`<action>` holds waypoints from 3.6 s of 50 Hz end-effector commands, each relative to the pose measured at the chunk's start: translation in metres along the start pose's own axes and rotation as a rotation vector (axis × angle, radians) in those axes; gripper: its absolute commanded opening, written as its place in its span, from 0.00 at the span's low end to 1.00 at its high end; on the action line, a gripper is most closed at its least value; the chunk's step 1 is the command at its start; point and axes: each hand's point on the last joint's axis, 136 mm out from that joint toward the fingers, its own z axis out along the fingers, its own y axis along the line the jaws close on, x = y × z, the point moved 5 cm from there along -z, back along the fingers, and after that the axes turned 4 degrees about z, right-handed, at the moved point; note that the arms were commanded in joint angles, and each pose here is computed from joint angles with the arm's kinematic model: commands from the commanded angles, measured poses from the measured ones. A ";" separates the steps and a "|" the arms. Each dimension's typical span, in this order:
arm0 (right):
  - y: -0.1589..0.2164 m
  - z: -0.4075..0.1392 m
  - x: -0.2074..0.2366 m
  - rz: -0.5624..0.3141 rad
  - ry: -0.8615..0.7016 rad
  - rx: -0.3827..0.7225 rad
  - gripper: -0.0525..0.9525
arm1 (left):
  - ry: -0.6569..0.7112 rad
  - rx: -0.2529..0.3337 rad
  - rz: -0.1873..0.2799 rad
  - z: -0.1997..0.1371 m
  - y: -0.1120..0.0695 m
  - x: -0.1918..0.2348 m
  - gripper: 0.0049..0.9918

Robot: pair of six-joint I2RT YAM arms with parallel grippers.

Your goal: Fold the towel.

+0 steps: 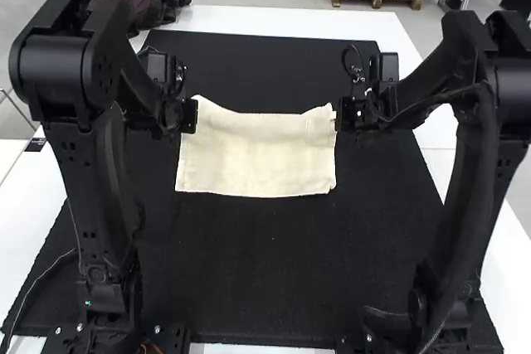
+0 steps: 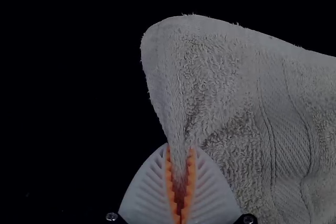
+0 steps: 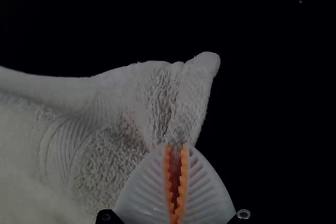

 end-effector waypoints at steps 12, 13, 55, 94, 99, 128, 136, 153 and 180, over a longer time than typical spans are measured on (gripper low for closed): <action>0.006 -0.025 -0.007 0.032 0.011 -0.024 0.03 | -0.001 -0.009 -0.012 -0.020 0.005 -0.011 0.02; 0.006 -0.026 -0.007 0.034 0.013 -0.024 0.03 | 0.003 -0.009 -0.012 -0.020 0.005 -0.010 0.02; 0.018 -0.057 0.033 0.068 0.088 -0.048 0.03 | 0.004 0.006 -0.016 -0.069 -0.002 0.022 0.02; 0.010 -0.075 0.079 0.121 0.154 -0.033 0.03 | 0.061 0.015 -0.023 -0.092 -0.009 0.065 0.02; 0.010 -0.075 0.084 0.126 0.163 -0.032 0.03 | 0.064 0.015 -0.020 -0.095 -0.011 0.070 0.02; 0.000 -0.073 0.100 0.100 0.116 0.030 0.18 | 0.016 0.004 -0.008 -0.102 -0.013 0.090 0.35; -0.006 -0.073 0.098 0.086 0.090 0.078 0.65 | 0.001 -0.008 -0.006 -0.103 -0.012 0.092 0.91; -0.003 -0.074 0.080 0.075 0.048 0.071 0.95 | -0.124 -0.097 -0.027 -0.106 0.011 0.057 0.98; 0.020 -0.059 0.087 0.025 0.108 0.003 0.95 | -0.138 -0.136 -0.031 -0.111 0.028 0.035 0.98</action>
